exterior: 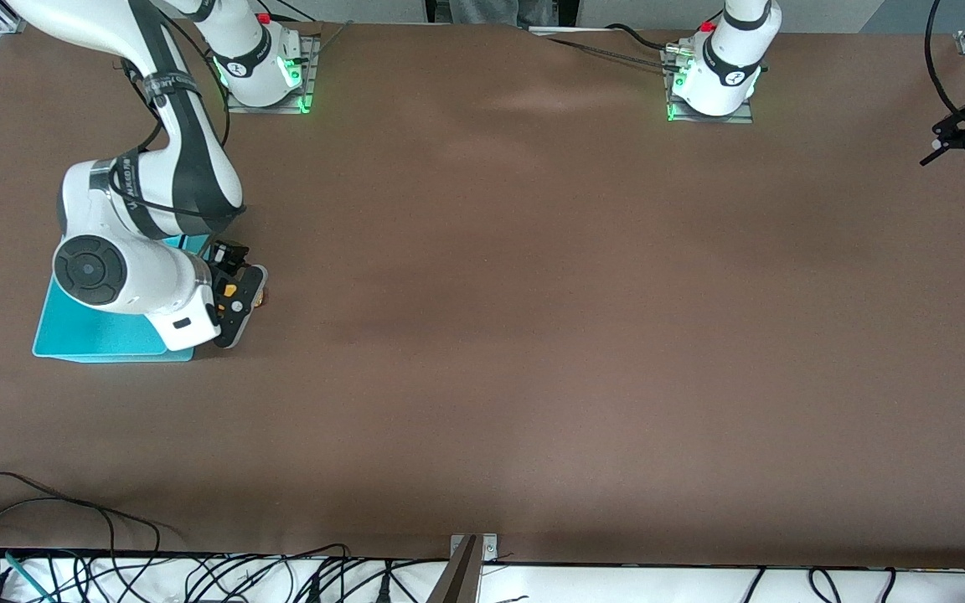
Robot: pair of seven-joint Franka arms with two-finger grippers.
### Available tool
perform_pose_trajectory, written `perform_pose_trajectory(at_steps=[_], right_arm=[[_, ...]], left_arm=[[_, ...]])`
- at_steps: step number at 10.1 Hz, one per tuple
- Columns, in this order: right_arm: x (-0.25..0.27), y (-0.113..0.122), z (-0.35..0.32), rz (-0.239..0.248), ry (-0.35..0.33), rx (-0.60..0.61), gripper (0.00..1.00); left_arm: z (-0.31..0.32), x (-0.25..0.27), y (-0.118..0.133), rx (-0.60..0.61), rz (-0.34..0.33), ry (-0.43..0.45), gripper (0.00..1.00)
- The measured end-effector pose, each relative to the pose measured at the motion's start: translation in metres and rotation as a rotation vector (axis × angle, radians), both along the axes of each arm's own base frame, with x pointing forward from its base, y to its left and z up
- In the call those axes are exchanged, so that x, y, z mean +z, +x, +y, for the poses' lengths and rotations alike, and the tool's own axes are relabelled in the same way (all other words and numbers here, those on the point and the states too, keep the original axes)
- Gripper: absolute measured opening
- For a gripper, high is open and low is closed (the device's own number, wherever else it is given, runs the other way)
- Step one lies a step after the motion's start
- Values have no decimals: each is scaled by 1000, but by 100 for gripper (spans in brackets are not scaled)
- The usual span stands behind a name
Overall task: Wind up and store yellow beetle car
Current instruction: 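Close the right gripper around the yellow car beside the bin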
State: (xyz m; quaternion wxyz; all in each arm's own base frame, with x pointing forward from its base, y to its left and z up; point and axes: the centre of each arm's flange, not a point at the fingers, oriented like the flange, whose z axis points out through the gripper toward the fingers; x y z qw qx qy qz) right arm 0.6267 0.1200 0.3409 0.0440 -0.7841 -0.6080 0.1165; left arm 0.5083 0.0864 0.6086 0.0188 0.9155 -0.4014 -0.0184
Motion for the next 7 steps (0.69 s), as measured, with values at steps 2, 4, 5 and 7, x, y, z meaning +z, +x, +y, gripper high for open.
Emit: perform_pose_trajectory(at_steps=[2,4,5,7], right_arm=[[-32,-6,-20,-15,38,168,100],[-69,-20,-36,-46,59,275,100],[-84,-29,-38,-41,62,292,100],[-101,-45,-42,-41,68,315,100]], left_arm=[[-18,14,-2,110,21,9,100],[-51,25,-5,263,47,31,100],[-72,29,-6,375,53,48,100],[-92,31,-6,505,52,64,100]])
